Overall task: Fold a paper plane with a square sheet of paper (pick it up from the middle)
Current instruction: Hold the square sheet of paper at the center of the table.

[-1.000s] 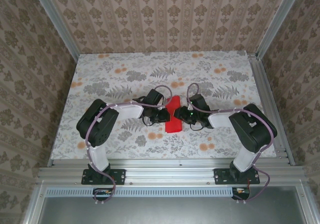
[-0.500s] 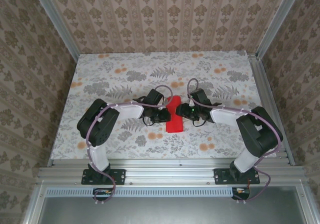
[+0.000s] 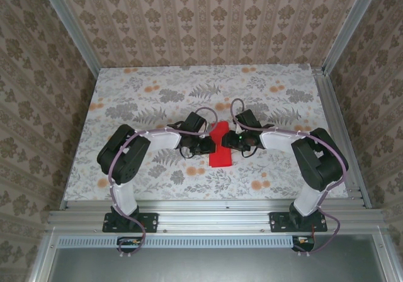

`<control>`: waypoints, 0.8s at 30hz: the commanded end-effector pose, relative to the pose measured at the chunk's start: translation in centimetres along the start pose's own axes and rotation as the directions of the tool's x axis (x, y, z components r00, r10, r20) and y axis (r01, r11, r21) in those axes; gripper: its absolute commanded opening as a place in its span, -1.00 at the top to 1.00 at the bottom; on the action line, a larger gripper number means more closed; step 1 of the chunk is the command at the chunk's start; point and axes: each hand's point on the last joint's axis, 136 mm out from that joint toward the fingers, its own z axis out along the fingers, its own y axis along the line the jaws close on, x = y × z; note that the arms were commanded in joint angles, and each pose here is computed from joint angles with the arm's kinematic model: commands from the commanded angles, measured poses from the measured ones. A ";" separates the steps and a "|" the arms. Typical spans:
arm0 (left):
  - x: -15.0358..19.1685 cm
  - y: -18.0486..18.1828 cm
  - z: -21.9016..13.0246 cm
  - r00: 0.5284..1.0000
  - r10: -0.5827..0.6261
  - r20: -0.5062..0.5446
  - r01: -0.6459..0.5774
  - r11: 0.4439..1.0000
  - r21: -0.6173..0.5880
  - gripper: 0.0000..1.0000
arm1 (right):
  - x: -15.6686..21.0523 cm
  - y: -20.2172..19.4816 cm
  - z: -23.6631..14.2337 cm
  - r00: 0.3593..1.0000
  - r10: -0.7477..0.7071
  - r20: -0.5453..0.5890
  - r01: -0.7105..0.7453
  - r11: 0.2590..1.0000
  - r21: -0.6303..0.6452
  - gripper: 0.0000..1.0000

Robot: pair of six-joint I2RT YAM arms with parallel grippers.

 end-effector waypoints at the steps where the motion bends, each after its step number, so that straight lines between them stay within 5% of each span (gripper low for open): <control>1: -0.3 -1.5 -0.5 0.999 0.045 -0.003 -0.045 0.999 0.027 0.64 | 0.0 -0.4 0.1 1.000 -0.011 -0.023 0.012 1.000 0.028 0.21; 24: -1.6 -2.1 -3.7 0.998 0.064 0.025 -0.065 0.997 0.029 0.60 | 0.8 -1.2 0.4 0.997 -0.016 -0.069 0.016 1.000 -0.003 0.37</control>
